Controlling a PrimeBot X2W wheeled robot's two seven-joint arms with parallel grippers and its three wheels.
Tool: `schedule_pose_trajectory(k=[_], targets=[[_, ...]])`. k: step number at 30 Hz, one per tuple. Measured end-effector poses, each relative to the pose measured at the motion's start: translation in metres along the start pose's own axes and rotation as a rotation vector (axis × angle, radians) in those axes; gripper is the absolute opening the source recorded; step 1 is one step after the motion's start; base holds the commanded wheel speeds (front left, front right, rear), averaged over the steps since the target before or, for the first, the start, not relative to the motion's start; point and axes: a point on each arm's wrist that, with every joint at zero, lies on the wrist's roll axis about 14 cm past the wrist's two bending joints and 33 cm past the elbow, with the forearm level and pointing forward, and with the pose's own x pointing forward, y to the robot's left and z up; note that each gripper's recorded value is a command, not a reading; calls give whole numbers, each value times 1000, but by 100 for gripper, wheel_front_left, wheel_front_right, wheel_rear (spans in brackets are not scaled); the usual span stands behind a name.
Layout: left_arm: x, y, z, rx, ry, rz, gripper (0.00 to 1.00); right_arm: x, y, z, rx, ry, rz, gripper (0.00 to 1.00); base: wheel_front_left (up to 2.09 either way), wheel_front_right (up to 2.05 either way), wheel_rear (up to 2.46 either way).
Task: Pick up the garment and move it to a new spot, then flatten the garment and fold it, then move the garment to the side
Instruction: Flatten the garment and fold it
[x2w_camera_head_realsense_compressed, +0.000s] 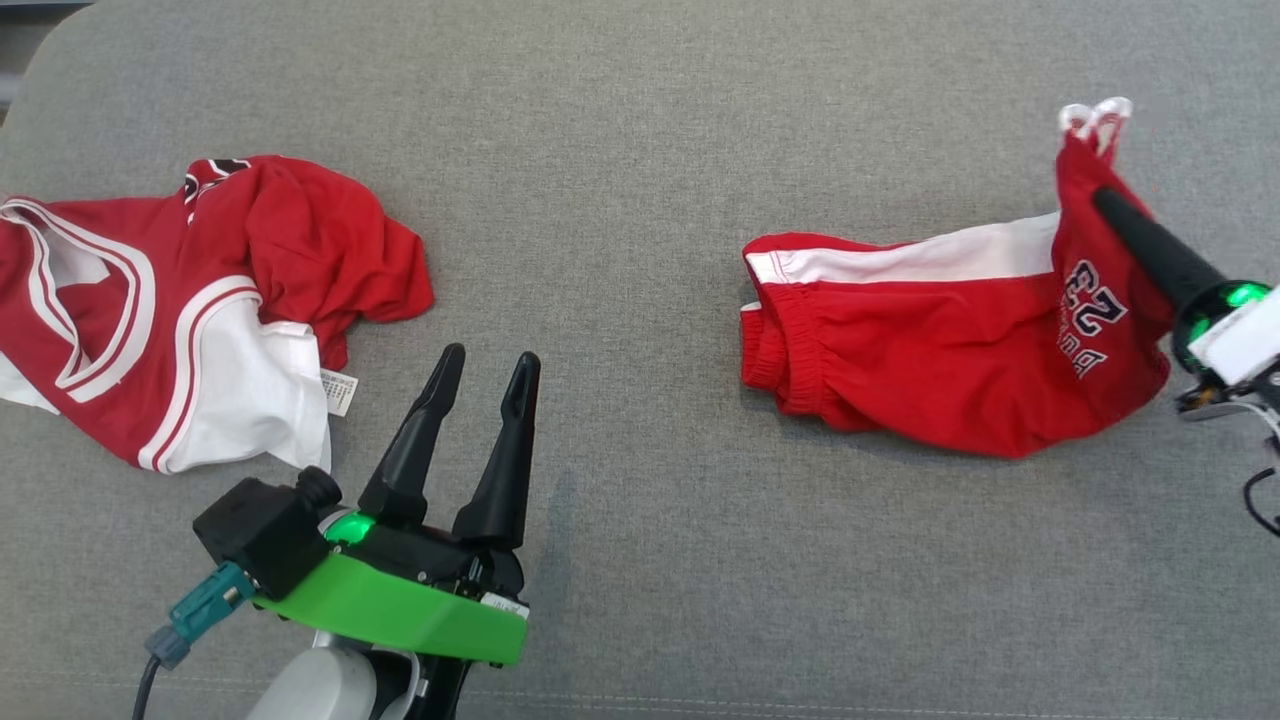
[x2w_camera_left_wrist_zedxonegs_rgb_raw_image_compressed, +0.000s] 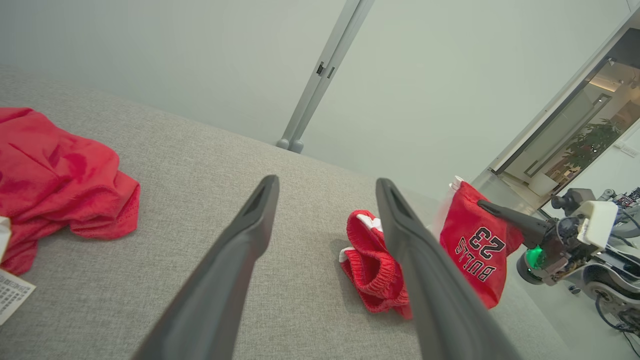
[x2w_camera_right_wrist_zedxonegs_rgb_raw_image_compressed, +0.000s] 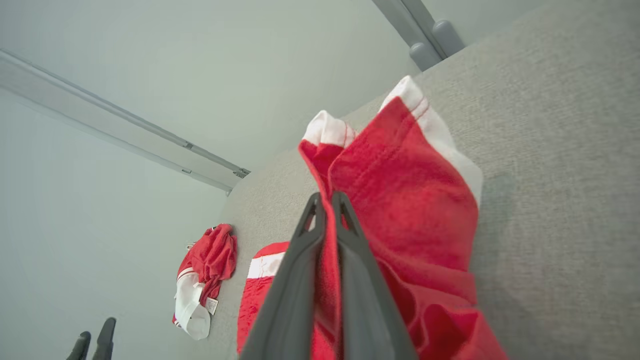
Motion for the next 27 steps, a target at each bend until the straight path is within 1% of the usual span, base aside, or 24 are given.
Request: schedule_pose_trajectory(k=[3, 4, 5, 6, 10, 13, 19, 25, 26, 27], targets=[[-1, 0, 0, 2, -1, 1, 100, 8, 28, -19, -17, 44, 83, 0, 0, 0, 0], [-2, -1, -1, 3, 4, -2, 100, 12, 45, -35, -30, 79, 131, 0, 0, 0, 0], [-2, -3, -2, 0, 8, -9, 100, 13, 53, -43, -35, 97, 153, 0, 0, 0, 0], [-2, -3, -2, 0, 8, -9, 100, 13, 53, -43, -35, 97, 153, 0, 0, 0, 0], [-5, -2, -1, 3, 6, -5, 100, 20, 78, -78, -36, 165, 208, 0, 0, 0, 0], [-6, -1, 0, 6, 5, 1, 100, 24, 91, -98, -41, 194, 217, 0, 0, 0, 0], [-7, 1, 0, 8, 7, 8, 100, 30, 106, -121, -73, 214, 217, 0, 0, 0, 0], [-8, 3, 0, 10, 10, 14, 100, 36, 114, -130, -103, 217, 213, 0, 0, 0, 0], [-8, 3, -1, 11, 10, 14, 100, 37, 114, -129, -111, 210, 209, 13, 0, 0, 0], [-8, 3, -1, 11, 12, 14, 100, 38, 115, -128, -122, 201, 207, 39, 0, 0, 0]])
